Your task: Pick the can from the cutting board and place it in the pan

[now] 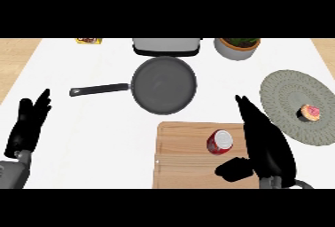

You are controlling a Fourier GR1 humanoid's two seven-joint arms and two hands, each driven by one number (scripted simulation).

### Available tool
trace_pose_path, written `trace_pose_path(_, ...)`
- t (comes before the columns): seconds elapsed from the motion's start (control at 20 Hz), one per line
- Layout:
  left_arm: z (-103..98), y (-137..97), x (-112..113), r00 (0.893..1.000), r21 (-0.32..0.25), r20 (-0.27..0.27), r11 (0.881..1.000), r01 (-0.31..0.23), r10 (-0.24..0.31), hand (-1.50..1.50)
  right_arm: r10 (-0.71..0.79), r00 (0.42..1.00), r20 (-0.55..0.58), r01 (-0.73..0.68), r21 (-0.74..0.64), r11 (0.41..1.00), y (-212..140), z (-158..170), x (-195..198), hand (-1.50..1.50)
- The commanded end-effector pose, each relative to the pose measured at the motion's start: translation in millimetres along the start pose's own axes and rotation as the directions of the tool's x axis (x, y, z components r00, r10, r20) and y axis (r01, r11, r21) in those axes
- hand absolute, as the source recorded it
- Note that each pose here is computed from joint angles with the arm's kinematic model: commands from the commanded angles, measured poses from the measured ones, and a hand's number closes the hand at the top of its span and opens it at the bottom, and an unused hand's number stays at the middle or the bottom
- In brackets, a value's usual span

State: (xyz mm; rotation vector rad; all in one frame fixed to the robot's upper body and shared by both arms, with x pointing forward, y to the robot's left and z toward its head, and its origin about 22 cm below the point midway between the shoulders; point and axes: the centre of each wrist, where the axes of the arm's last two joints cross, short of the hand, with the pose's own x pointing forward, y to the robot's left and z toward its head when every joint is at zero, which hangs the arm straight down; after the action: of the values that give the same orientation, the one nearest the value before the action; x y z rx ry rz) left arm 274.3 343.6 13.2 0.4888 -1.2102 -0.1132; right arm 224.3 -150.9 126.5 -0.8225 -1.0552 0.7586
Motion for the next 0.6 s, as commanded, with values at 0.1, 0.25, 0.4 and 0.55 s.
trace_pose_path(0.1, 7, 0, -18, 1.0, 0.019, 0.001, 1.0, 0.01, -0.01, 0.0, 0.112, 0.983, -0.146, -0.099, 0.092, 0.991, 9, -12, 34, -1.5)
trace_pose_path(0.25, 1, 10, 3, 1.0, 0.006, -0.007, 1.0, 0.004, -0.004, 0.0, 0.126, 0.979, -0.16, -0.112, 0.095, 0.989, 25, -23, 49, -1.5)
trace_pose_path(0.4, 7, 12, -11, 1.0, -0.014, -0.008, 1.0, -0.007, 0.007, 0.0, 0.185, 0.962, -0.203, -0.166, 0.11, 0.98, 27, -34, 39, -1.5)
trace_pose_path(0.55, 4, 16, -3, 1.0, 0.023, -0.01, 1.0, -0.006, 0.007, 0.0, 0.2, 0.961, -0.192, -0.181, 0.112, 0.977, 42, -13, 25, -1.5)
